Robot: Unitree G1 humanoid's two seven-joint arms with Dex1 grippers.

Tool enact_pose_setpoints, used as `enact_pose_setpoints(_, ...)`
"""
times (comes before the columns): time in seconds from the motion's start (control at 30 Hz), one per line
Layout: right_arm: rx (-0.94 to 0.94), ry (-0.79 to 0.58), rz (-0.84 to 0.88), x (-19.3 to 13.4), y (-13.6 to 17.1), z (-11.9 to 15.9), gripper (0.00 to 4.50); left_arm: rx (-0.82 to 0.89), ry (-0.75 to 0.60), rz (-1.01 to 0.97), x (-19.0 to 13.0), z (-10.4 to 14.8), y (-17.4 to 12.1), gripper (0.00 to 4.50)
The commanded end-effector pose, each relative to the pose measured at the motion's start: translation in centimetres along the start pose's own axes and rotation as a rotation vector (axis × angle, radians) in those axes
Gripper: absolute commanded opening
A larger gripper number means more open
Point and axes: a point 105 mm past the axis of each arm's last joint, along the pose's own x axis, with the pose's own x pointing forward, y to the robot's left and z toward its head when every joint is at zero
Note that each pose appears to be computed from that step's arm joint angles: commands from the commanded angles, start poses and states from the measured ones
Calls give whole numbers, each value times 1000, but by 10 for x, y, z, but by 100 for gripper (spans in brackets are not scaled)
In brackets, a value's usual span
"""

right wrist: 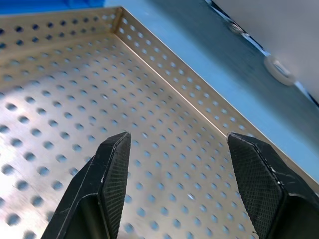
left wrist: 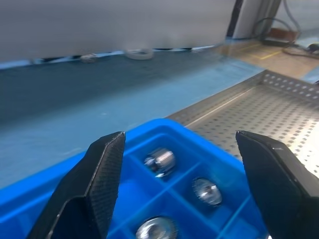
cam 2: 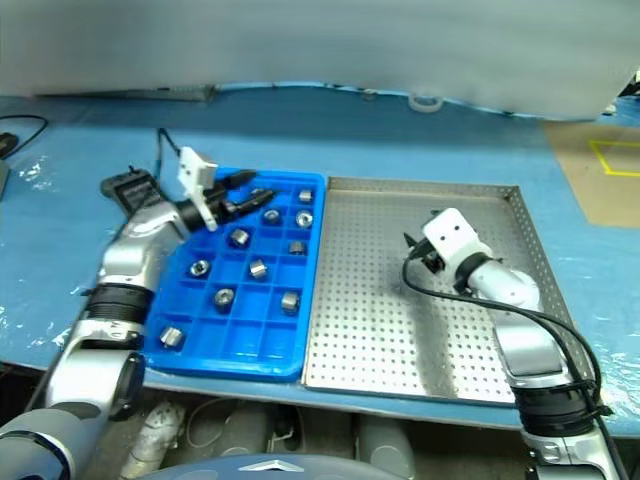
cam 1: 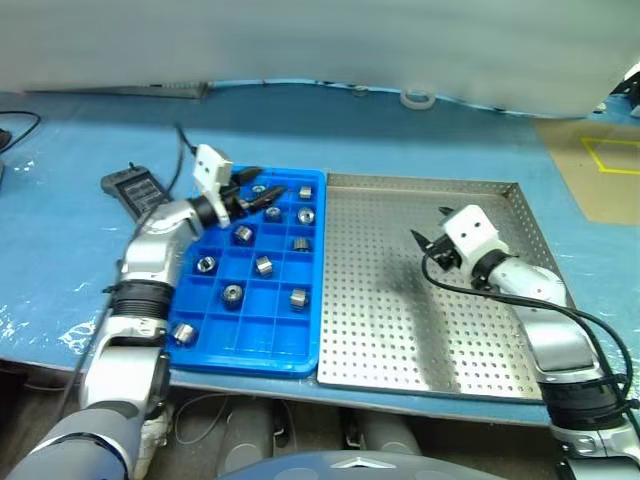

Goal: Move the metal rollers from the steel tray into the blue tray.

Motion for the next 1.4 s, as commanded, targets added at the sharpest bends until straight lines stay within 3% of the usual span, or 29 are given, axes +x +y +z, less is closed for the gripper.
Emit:
enact_pose_setpoints(0.03, -93, -12, -49, -19, -28, 7, 327, 111, -38, 52, -20, 29, 24, 376)
enact_pose_setpoints(0.23, -117, 6, -104, -35, -50, 5, 327, 146, -26, 30, -32, 34, 25, 376)
enact_pose_setpoints(0.43, -87, -23, -78, -31, -36, 8, 327, 126, -14, -30, -30, 26, 10, 376)
enact_pose_setpoints(0.93, -106, -50, -76, -10, -32, 13, 327, 96, -60, -18, -19, 27, -1, 376)
enact_pose_setpoints(1.4, -122, -38, -87, -11, -35, 13, 327, 76, -82, -41, -7, 25, -12, 376)
